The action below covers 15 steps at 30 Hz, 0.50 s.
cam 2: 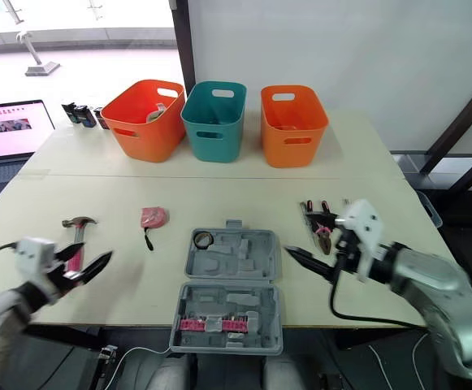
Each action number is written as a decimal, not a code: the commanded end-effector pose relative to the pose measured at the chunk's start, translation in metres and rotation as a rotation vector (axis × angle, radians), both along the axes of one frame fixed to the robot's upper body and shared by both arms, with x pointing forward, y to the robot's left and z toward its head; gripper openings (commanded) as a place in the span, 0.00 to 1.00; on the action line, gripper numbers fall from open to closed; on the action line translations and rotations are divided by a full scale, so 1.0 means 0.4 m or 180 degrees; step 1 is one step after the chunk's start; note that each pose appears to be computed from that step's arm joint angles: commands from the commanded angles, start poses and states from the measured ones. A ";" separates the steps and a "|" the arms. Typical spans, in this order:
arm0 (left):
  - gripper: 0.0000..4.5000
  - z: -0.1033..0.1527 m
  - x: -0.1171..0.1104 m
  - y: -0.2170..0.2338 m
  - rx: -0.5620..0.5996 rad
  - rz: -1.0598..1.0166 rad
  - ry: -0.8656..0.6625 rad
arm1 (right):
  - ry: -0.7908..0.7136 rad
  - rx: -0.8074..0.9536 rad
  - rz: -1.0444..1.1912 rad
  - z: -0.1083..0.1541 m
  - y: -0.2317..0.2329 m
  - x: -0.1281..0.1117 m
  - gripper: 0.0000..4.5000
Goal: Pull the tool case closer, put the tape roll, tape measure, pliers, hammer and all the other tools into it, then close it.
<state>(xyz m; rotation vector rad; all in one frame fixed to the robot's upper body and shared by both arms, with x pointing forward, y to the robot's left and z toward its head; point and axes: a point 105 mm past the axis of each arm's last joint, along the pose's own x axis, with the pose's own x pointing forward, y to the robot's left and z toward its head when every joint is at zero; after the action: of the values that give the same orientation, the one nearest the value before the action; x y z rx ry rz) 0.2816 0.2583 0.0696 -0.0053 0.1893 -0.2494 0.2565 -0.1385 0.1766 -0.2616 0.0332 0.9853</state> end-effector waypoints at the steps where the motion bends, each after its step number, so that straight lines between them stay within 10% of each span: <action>1: 0.98 0.001 0.035 -0.014 0.0195 0.0504 -0.0041 | -0.0071 -0.0067 0.0232 0.005 0.047 -0.003 1.00; 15: 0.93 -0.106 0.173 -0.112 0.0091 0.0919 0.0276 | -0.0154 -0.0147 0.0573 0.013 0.132 -0.006 1.00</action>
<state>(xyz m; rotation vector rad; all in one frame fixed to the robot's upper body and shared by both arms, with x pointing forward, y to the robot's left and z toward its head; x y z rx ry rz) 0.3508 0.2131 0.0341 -0.0157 0.2545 0.0326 0.2567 -0.0889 0.1732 -0.3114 0.0282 1.1522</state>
